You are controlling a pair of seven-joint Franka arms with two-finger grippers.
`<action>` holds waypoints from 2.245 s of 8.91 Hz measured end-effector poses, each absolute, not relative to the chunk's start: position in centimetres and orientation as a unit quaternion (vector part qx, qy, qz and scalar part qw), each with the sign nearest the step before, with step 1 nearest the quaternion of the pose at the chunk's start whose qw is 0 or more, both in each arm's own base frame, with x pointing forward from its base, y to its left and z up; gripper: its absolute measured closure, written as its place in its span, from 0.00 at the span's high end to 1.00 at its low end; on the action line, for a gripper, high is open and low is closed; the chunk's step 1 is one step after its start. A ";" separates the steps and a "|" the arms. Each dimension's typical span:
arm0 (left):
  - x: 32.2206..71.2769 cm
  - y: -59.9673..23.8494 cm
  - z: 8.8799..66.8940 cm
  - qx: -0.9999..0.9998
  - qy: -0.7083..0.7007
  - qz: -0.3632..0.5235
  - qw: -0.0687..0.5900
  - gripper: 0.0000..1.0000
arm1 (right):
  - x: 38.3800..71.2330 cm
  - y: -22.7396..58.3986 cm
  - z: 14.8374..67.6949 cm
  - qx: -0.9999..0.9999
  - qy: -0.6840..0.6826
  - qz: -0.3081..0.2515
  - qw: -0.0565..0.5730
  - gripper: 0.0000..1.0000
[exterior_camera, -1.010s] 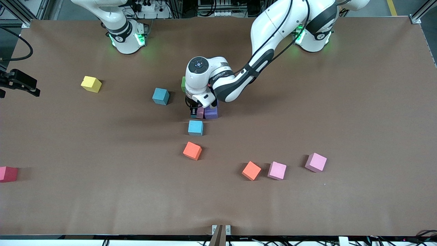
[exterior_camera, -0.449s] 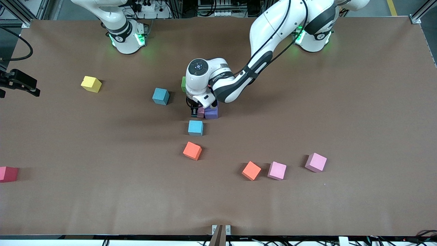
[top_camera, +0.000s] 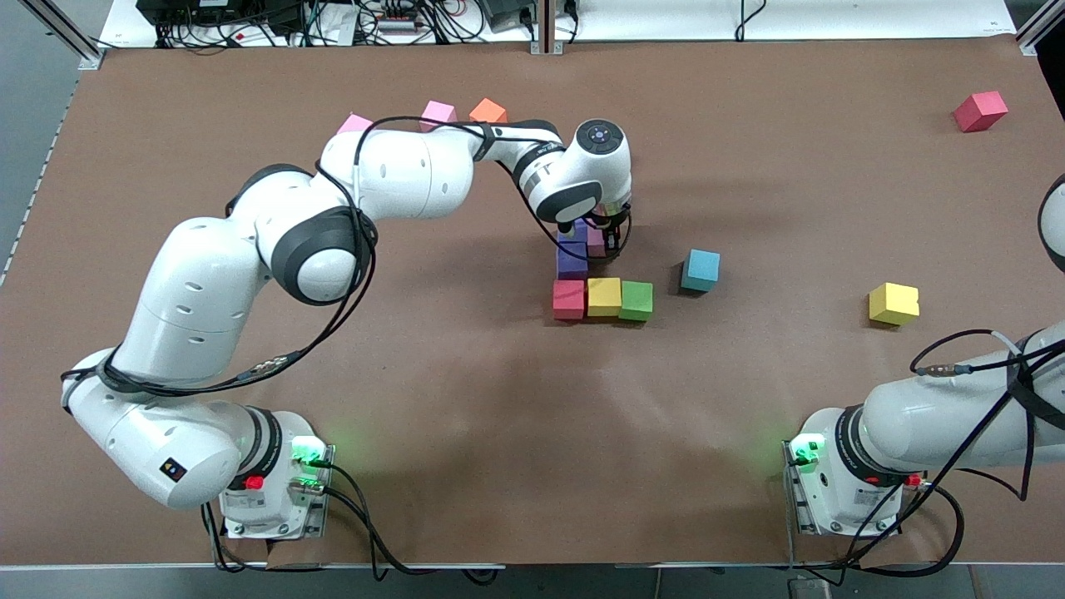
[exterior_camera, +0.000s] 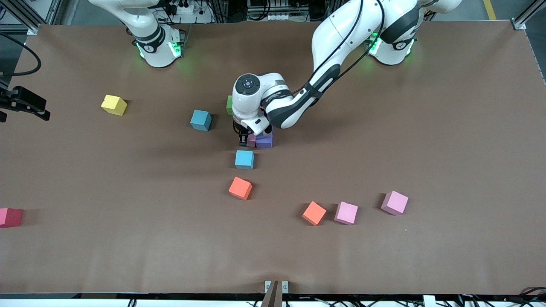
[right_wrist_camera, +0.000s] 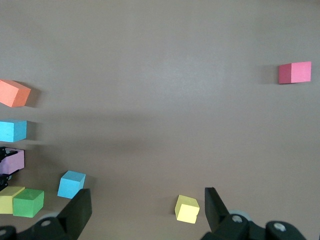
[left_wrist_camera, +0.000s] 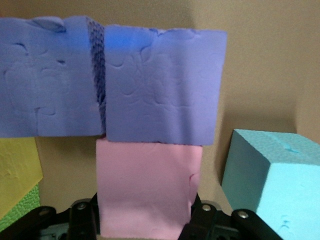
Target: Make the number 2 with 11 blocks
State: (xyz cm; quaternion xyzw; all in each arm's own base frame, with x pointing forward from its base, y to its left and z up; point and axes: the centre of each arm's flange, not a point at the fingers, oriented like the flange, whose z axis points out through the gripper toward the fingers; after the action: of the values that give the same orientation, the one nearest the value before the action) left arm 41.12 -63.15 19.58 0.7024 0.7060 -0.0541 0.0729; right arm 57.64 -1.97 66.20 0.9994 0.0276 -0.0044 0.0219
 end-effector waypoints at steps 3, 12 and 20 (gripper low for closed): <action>41.2 -63.0 19.4 0.702 0.707 -0.052 0.069 0.70 | 57.6 -2.0 66.2 0.999 0.028 -0.004 0.022 1.00; 41.4 -63.1 19.7 0.701 0.709 -0.051 0.065 0.74 | 57.6 -1.9 66.2 0.999 0.028 -0.004 0.022 1.00; 46.5 -59.1 30.2 0.690 0.722 -0.003 0.053 0.75 | 57.3 3.7 64.9 0.996 0.077 -0.036 0.016 1.00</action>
State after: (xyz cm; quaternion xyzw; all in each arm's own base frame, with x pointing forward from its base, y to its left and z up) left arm 46.47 -59.11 30.17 0.6899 0.7219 -0.0031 0.0535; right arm 57.33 3.69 64.86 0.9963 0.0770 -0.0360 0.0160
